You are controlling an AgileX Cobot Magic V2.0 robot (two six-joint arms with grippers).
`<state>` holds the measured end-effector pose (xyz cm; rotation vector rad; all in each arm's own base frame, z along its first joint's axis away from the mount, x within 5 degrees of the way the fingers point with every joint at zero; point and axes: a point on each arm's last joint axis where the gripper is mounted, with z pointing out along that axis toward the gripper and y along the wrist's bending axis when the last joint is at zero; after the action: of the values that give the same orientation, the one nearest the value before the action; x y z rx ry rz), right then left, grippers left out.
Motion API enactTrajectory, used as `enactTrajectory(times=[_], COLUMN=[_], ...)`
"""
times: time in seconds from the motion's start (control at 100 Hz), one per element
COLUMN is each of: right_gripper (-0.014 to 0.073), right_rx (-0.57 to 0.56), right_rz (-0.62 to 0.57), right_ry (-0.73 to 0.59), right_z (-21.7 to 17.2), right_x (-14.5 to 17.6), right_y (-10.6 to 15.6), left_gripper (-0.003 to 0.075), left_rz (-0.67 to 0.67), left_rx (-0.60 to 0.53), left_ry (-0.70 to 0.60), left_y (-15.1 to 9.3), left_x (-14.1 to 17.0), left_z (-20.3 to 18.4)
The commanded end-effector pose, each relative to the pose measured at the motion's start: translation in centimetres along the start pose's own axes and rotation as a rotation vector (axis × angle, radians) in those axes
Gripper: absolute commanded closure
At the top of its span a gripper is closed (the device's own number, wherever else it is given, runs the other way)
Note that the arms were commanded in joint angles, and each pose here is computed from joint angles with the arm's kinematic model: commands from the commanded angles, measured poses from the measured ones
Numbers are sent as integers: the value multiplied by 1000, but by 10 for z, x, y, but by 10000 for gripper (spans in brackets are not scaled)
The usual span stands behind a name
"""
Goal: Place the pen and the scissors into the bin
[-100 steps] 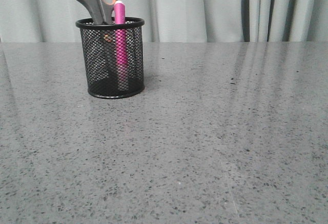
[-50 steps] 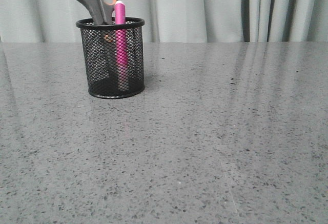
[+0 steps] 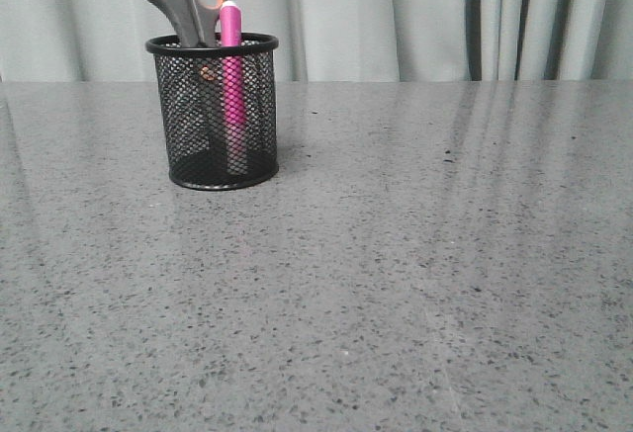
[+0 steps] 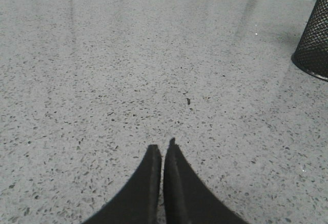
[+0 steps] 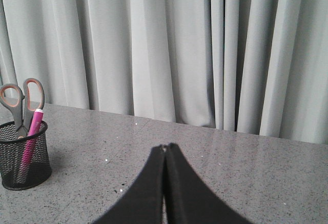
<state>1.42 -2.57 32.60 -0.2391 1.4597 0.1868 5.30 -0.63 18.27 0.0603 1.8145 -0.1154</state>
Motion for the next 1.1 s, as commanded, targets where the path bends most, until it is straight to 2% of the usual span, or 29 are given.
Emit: enactTrajectory(times=[0.0, 0.3, 0.47, 0.71, 0.82, 0.89, 0.99, 1.09], right_gripper=[671, 671, 671, 671, 671, 671, 671, 671], right_rx=[-10, -11, -17, -41, -57, -69, -62, -29], right_rz=[-27, -28, -42, -101, -137, -104, 12, -14], right_ry=[-75, -75, -34, 137, 175, 206, 289, 284], right_z=[-2, -1, 5, 24, 29, 31, 32, 34], right_x=[-12, -12, 1, 60, 81, 95, 118, 135], right_y=[0, 0, 4, 15, 20, 24, 30, 33], left_gripper=[739, 739, 739, 739, 739, 739, 739, 739], left_rz=[-17, -17, -17, -17, -17, -17, -17, -17], left_rx=[4, 4, 4, 4, 4, 4, 4, 4], left_ry=[-35, -35, -35, -35, -35, -35, -35, -35], left_y=[0, 0, 0, 0, 0, 0, 0, 0], left_x=[8, 8, 8, 8, 8, 8, 8, 8], left_z=[2, 2, 2, 2, 2, 2, 2, 2])
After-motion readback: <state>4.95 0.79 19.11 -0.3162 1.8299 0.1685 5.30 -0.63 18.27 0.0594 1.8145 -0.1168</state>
